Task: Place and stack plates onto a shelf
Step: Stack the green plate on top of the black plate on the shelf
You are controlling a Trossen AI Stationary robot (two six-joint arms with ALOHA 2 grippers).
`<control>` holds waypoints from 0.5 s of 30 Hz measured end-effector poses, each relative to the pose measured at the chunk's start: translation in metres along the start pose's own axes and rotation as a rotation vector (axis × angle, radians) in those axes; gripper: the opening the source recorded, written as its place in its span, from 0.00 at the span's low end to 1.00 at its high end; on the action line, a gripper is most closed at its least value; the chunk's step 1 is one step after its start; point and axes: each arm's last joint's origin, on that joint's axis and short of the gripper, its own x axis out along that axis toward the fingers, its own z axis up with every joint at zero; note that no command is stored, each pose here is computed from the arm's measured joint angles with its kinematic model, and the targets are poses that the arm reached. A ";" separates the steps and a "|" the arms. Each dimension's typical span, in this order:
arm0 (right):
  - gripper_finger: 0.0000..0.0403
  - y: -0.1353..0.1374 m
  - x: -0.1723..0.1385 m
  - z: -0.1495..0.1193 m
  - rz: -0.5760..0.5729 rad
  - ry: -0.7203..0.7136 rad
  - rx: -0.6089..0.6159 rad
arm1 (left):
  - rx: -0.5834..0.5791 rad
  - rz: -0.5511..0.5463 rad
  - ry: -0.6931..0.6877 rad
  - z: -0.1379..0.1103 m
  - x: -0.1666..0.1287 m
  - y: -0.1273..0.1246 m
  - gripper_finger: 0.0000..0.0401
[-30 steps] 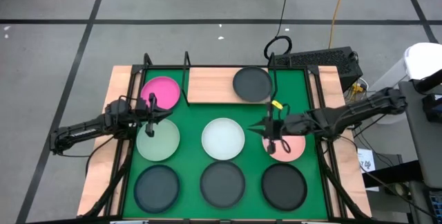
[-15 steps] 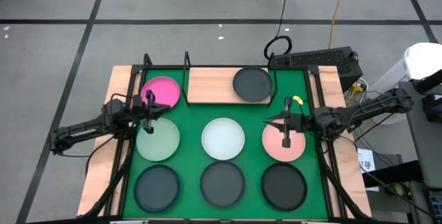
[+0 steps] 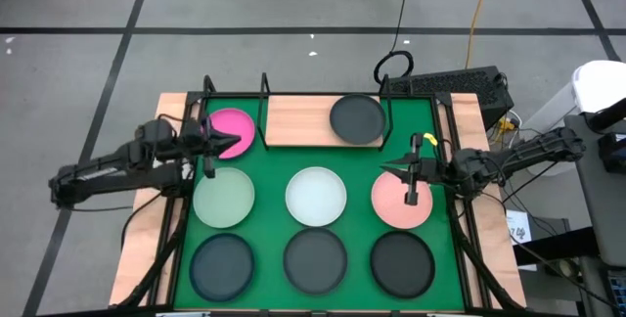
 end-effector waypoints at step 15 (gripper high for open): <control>0.07 0.001 0.000 -0.003 0.010 0.027 -0.012 | -0.105 0.110 0.859 0.020 0.037 -0.036 0.04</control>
